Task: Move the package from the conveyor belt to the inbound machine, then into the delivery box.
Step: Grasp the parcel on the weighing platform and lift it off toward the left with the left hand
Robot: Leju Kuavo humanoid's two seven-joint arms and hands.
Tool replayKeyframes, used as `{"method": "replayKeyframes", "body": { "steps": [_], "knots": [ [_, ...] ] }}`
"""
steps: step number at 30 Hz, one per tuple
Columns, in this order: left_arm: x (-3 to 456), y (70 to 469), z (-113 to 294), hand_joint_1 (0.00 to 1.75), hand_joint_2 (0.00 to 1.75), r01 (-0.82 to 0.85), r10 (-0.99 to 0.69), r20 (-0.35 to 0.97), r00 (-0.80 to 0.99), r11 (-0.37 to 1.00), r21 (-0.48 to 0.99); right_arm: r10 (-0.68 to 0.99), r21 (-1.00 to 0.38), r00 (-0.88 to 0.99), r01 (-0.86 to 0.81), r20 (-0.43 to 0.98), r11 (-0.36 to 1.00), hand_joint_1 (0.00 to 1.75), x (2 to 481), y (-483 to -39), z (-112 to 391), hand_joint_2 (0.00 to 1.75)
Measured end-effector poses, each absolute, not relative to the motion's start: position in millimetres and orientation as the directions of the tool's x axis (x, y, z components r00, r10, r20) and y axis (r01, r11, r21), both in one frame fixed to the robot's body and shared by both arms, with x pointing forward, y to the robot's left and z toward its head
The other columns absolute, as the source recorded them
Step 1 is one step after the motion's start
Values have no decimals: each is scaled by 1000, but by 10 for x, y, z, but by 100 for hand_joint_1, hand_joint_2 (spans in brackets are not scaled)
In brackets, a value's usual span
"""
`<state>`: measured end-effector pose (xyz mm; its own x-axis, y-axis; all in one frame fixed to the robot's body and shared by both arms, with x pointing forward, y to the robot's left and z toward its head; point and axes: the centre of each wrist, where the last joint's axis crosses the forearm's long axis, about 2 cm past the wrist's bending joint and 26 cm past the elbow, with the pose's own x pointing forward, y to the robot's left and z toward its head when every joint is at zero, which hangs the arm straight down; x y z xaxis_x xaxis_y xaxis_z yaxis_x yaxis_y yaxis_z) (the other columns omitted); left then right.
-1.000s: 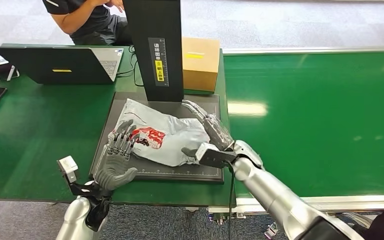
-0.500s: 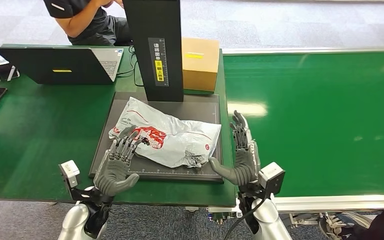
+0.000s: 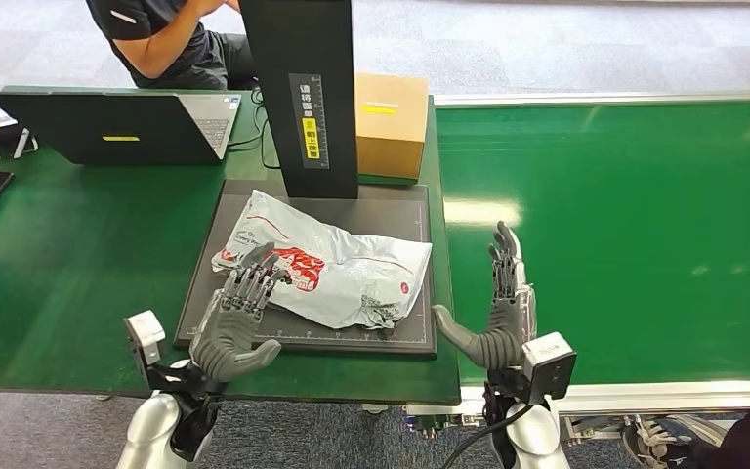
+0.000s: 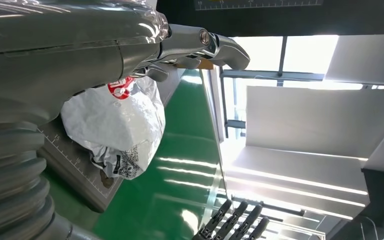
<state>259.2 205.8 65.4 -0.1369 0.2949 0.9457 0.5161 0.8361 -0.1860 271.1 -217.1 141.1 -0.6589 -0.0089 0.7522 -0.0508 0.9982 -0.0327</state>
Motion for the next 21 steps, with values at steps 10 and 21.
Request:
{"method": "replayKeyframes", "body": {
  "steps": [10,21],
  "knots": [
    [2696,1993,734,0,175,535,291,946,-145,827,-173,33,-58,-654,-17,756,998,0,2703,-2161,1401,175],
    [3191,1828,984,0,175,424,-208,933,-295,846,322,77,-88,-665,16,743,996,0,2774,-2162,1423,175]
  ]
}}
